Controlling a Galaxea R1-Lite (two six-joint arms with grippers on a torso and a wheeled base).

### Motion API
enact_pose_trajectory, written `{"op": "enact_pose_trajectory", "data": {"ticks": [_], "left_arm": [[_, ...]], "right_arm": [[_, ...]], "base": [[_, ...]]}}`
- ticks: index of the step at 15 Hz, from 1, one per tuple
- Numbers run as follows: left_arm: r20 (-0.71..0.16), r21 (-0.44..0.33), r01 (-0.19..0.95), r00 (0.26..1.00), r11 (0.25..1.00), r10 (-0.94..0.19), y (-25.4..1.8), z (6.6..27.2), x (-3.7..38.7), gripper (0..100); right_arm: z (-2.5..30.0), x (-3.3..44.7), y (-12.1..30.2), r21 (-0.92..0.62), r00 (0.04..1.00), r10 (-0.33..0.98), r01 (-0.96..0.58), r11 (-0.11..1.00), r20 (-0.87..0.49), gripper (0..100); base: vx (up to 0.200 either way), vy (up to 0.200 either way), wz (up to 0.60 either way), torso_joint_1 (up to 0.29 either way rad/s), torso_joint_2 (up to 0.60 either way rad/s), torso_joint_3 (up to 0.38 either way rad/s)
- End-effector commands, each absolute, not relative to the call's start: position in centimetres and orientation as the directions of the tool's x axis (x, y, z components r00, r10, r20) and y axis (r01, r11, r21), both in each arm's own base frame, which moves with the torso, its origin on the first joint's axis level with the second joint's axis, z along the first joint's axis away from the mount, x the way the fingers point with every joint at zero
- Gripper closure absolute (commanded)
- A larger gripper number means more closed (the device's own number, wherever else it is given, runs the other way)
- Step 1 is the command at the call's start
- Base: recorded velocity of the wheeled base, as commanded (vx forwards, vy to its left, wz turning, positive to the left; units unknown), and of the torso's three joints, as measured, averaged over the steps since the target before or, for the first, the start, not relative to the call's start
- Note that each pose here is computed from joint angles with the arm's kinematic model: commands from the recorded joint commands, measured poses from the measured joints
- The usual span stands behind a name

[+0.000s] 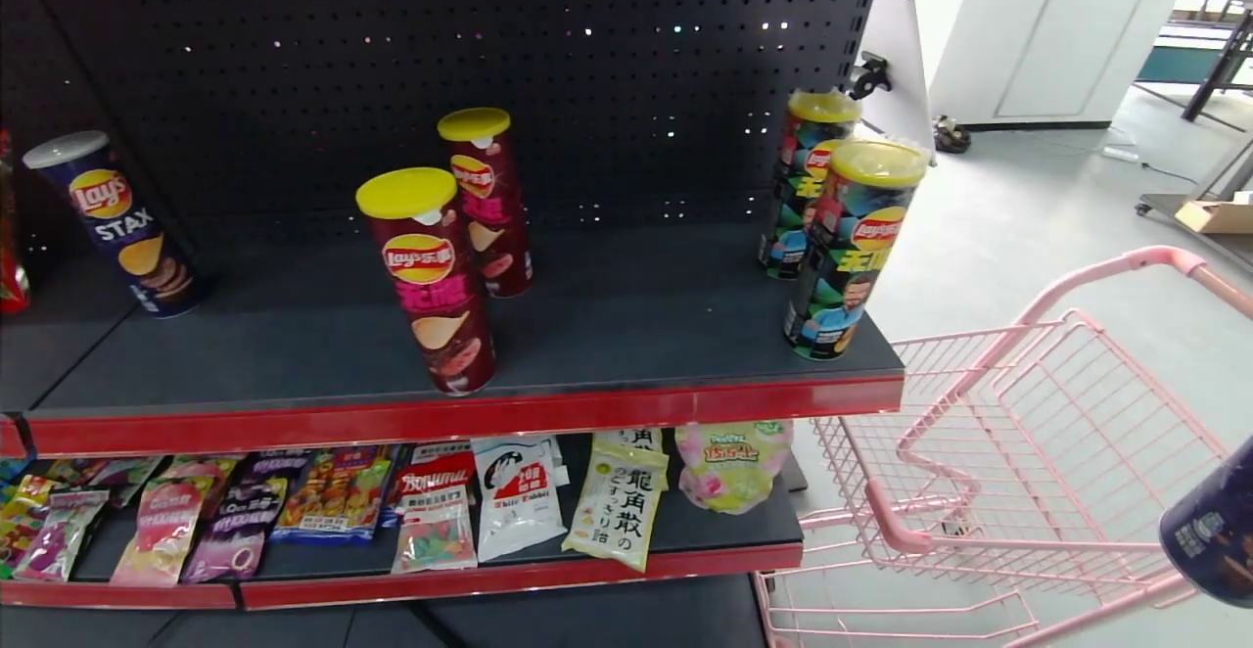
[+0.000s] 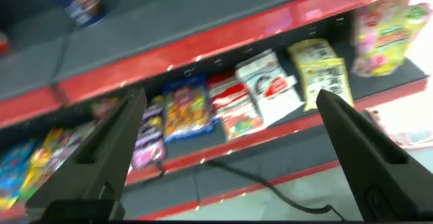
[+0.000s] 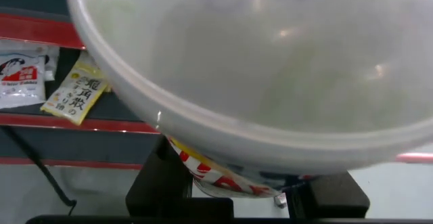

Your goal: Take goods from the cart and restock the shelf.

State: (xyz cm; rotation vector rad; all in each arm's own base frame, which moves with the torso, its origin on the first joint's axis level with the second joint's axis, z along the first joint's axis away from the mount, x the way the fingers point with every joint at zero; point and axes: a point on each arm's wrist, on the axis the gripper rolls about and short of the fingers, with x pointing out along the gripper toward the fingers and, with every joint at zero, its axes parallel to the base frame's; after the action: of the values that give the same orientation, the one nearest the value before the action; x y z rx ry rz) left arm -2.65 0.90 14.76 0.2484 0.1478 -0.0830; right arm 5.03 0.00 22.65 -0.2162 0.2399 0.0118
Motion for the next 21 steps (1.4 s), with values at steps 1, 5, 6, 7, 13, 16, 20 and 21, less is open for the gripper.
{"op": "enact_pose_trajectory", "data": {"ticks": [1, 5, 6, 7, 13, 16, 20, 21], "left_arm": [[-0.154, 0.238, 0.101, 0.986, 0.966, -0.065, 0.9, 14.8, -2.7, 0], [-0.151, 0.238, 0.100, 0.986, 0.966, -0.065, 0.9, 14.8, -2.7, 0], [-0.151, 0.238, 0.103, 0.986, 0.966, -0.068, 0.9, 14.8, -2.7, 0], [-0.151, 0.238, 0.102, 0.986, 0.966, -0.067, 0.9, 14.8, -2.7, 0], [-0.154, 0.238, 0.102, 0.986, 0.966, -0.066, 0.9, 14.8, -2.7, 0], [-0.153, 0.238, 0.102, 0.986, 0.966, -0.066, 0.9, 14.8, -2.7, 0], [-0.148, 0.237, 0.101, 0.987, 0.966, -0.067, 0.9, 14.7, -2.8, 0], [-0.148, 0.237, 0.101, 0.987, 0.966, -0.067, 0.9, 14.7, -2.8, 0]], "right_arm": [[22.4, 5.0, 0.0, -0.211, 0.969, -0.017, -0.036, 0.977, -0.246, 100], [22.2, 4.2, 0.0, -0.179, 0.976, -0.013, -0.028, 0.983, -0.219, 100], [22.2, 3.7, 0.0, -0.156, 0.980, -0.003, -0.029, 0.987, -0.201, 100], [22.1, 3.5, 0.0, -0.139, 0.981, 0.001, -0.028, 0.990, -0.192, 100], [20.8, 1.3, 0.0, -0.123, 0.990, 0.021, -0.039, 0.992, -0.139, 100], [20.9, 1.2, 0.0, -0.125, 0.991, 0.023, -0.039, 0.991, -0.130, 100], [20.9, 0.8, 0.0, -0.125, 0.993, 0.024, -0.039, 0.991, -0.113, 100], [20.9, 0.8, 0.0, -0.125, 0.993, 0.024, -0.039, 0.991, -0.113, 100]], "base": [[0.000, 0.000, 0.00, 0.000, 0.00, 0.000], [0.000, 0.050, 0.00, 0.001, 0.00, -0.001], [0.000, 0.200, 0.00, -0.007, -0.01, 0.002], [0.000, 0.200, 0.00, -0.017, 0.00, 0.002], [0.000, 0.200, 0.00, 0.006, 0.00, 0.001], [0.000, 0.200, 0.00, 0.004, 0.01, 0.001], [0.000, 0.200, 0.00, 0.001, 0.00, 0.004], [0.000, 0.200, 0.00, 0.002, 0.00, -0.002]]}}
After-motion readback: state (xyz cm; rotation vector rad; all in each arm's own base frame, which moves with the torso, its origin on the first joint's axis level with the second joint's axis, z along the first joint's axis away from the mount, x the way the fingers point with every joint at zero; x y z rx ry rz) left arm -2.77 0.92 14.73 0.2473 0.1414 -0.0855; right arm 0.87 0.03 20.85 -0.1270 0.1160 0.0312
